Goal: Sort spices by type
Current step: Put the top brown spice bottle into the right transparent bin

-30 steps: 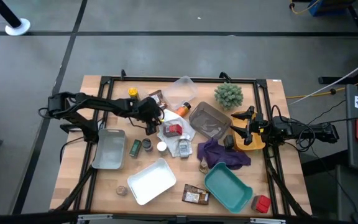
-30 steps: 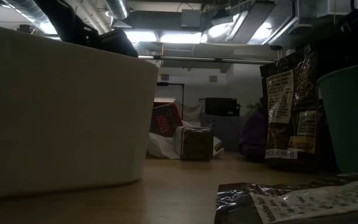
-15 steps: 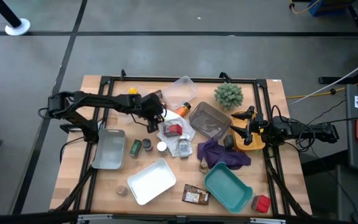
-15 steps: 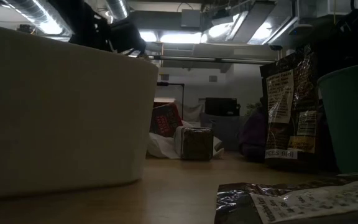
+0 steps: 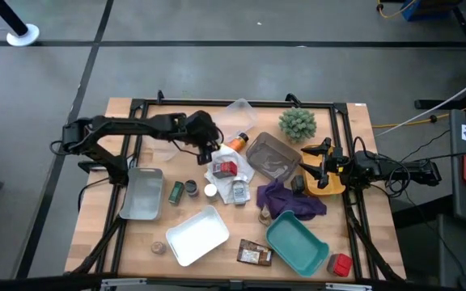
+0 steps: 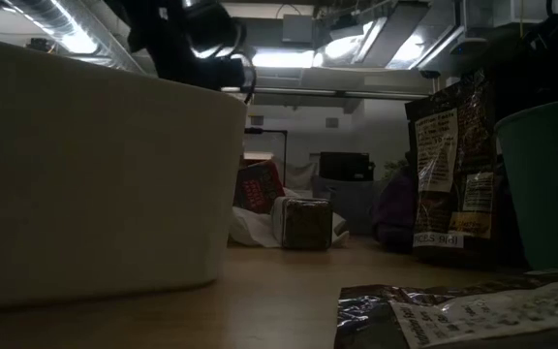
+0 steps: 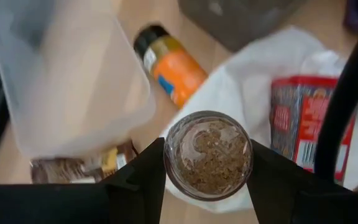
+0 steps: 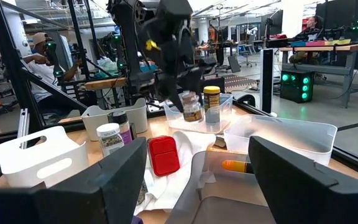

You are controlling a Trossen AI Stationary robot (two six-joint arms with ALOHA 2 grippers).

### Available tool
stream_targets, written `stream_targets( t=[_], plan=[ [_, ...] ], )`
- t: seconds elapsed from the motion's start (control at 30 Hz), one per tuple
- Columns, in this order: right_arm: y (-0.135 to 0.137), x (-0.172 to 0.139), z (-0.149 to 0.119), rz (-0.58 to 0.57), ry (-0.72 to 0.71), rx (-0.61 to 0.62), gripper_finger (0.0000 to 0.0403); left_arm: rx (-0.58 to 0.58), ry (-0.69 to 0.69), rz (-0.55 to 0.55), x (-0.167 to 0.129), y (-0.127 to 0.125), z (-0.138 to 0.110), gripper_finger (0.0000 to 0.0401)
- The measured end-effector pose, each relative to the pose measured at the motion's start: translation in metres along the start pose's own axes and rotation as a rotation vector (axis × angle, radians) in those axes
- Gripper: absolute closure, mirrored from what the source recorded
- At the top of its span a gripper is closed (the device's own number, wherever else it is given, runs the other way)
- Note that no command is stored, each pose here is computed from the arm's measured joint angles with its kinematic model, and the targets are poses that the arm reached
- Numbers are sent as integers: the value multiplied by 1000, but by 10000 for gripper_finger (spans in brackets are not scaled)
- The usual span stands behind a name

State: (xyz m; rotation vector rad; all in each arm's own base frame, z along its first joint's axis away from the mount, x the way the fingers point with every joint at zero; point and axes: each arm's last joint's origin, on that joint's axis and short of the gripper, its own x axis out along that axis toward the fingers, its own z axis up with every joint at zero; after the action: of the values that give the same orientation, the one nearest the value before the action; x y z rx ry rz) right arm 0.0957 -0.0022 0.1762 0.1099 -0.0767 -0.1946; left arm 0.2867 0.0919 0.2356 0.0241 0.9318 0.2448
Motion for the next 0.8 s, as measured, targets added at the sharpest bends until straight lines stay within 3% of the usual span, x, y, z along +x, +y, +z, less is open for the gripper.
stream_targets(
  t=[0.33,0.57,0.8],
  plan=[
    [0,0,0,0,0,0,120,-90,-200,110,-8,39,21,235],
    [0,0,0,0,0,0,120,-133,-329,143,13,66,28,234],
    [0,0,0,0,4,-1,120,-207,-222,143,52,88,25,234]
  ],
)
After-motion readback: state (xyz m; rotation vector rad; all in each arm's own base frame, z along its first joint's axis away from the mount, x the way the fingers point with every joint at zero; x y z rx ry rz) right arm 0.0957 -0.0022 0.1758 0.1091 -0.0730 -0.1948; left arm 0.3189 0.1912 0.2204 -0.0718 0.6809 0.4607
